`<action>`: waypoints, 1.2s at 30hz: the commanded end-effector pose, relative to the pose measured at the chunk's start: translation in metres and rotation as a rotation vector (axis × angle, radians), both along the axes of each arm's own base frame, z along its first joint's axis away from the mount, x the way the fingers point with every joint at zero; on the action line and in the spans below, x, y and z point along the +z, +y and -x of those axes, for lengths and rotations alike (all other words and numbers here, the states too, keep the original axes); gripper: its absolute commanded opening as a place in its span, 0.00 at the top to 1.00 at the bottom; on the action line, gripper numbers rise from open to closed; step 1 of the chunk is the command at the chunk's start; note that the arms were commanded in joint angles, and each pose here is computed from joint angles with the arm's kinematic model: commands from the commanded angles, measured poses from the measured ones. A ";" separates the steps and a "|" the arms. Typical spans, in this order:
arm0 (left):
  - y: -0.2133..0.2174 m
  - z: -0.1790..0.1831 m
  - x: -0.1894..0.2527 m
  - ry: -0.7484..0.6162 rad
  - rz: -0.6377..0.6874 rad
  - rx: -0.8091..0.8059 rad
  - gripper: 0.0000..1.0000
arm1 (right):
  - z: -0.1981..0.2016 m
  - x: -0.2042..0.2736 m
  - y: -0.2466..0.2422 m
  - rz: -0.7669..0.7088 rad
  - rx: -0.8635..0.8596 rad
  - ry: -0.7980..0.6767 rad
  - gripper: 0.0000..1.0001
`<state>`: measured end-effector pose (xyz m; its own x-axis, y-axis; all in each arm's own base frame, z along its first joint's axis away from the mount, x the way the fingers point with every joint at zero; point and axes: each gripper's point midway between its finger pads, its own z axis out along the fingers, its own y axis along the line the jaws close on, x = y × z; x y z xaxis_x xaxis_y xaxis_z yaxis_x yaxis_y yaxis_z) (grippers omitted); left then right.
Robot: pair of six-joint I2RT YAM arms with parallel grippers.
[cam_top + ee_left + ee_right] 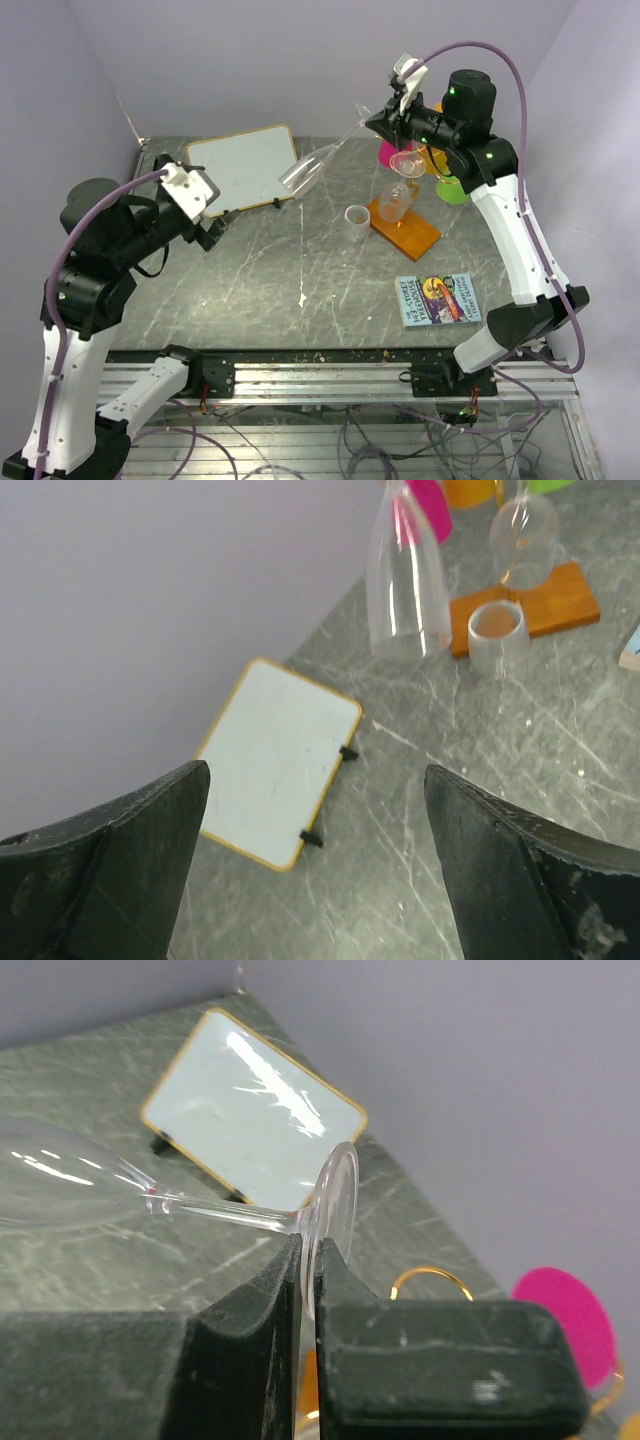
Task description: Place the wine glass upside down on the wine glass rack
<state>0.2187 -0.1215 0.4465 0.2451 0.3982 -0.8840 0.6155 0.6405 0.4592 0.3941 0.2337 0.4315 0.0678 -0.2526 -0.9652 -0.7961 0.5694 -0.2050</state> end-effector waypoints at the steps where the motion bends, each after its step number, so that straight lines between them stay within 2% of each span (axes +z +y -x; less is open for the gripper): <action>1: 0.014 -0.011 -0.029 0.103 -0.007 0.101 0.00 | 0.000 0.012 -0.023 0.161 -0.070 -0.151 1.00; 10: 0.030 -0.028 -0.084 0.335 -0.037 0.243 0.00 | -0.014 0.005 -0.043 0.345 -0.146 -0.259 1.00; 22: 0.023 -0.038 -0.097 0.370 0.003 0.218 0.00 | -0.029 -0.002 -0.059 0.578 -0.252 -0.349 1.00; 36: 0.017 -0.038 -0.093 0.364 0.012 0.181 0.00 | -0.041 -0.012 -0.083 0.727 -0.388 -0.376 1.00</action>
<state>0.2552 -0.0992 0.3420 -0.1980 0.4202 -0.8856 0.6037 0.7640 0.2275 0.4287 0.1581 0.4064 0.1359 -0.8419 -0.5223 -0.4593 0.4136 -0.7862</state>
